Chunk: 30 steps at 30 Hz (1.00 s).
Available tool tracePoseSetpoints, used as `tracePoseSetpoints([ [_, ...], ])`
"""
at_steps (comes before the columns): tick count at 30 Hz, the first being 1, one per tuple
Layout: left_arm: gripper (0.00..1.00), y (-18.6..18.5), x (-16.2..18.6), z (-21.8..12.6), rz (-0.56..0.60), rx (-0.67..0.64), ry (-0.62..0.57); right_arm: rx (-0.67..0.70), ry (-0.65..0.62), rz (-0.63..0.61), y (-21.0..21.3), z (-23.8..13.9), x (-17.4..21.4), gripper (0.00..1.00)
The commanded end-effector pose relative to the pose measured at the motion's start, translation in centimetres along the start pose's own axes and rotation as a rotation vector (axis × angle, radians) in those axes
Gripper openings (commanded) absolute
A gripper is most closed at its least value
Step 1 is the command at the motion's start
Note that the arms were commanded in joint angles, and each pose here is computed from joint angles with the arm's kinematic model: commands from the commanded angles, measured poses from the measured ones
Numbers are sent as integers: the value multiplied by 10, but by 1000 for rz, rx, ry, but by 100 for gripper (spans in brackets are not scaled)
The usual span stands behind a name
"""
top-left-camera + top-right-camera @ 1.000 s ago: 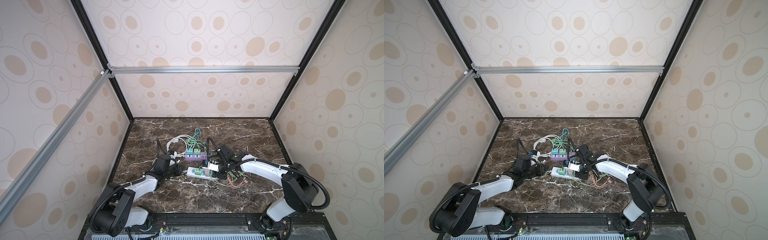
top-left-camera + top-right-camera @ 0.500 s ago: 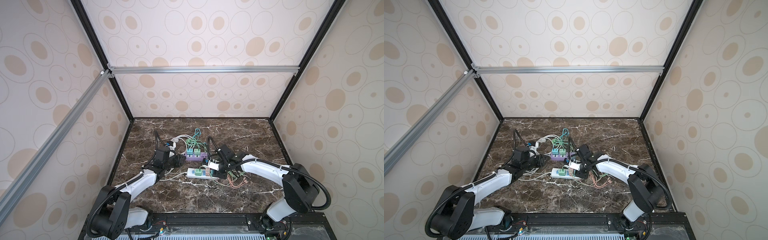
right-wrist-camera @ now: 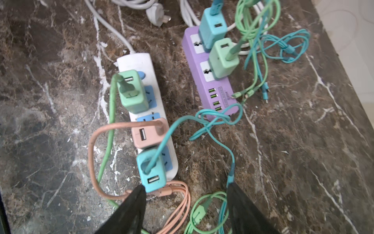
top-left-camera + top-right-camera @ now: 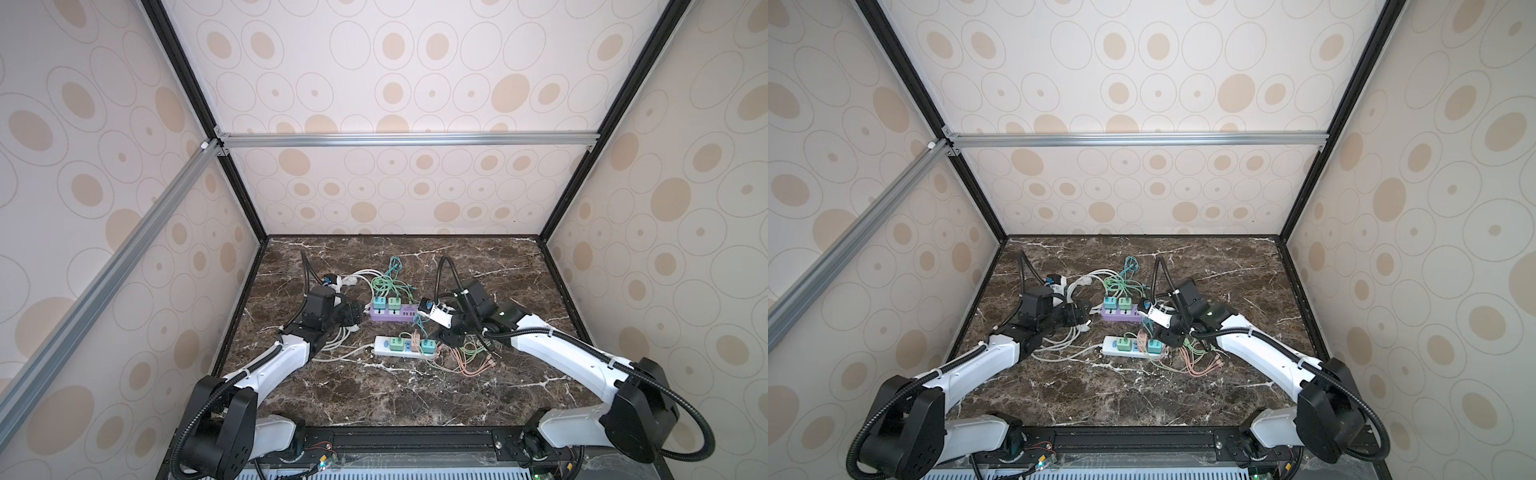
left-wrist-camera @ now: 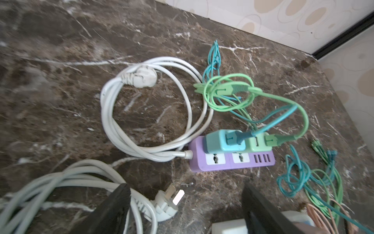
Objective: Insert the plug
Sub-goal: 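Open both grippers and lift them away from the white power strip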
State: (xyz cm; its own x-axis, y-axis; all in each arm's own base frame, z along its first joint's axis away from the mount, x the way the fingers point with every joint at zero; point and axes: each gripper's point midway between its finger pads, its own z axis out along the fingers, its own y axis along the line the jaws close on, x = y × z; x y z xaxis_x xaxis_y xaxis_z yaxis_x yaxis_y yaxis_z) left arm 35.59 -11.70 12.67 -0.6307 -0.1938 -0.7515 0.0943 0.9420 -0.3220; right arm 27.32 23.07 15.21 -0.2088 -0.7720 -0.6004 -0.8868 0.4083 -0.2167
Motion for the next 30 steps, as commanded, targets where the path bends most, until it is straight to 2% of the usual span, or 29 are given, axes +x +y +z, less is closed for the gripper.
tracePoseSetpoints([
  [1,92,23,-32,-7,45,-132,-107,44,-37,56,-10,-11,4,69],
  [4,94,37,-39,-6,62,-195,-160,114,-106,93,-22,-22,0,75],
  [10,98,71,-46,-4,148,-365,-222,372,-167,206,-69,-38,9,80],
  [16,99,97,-57,-14,150,-450,-332,634,-183,434,-124,-62,45,81],
  [19,99,112,-62,-24,147,-495,-390,761,-200,543,-144,-75,74,85],
  [26,99,142,-53,-38,130,-547,-511,888,-213,741,-161,-71,136,92],
  [30,99,155,-47,-35,122,-562,-501,938,-218,756,-161,-67,153,97],
])
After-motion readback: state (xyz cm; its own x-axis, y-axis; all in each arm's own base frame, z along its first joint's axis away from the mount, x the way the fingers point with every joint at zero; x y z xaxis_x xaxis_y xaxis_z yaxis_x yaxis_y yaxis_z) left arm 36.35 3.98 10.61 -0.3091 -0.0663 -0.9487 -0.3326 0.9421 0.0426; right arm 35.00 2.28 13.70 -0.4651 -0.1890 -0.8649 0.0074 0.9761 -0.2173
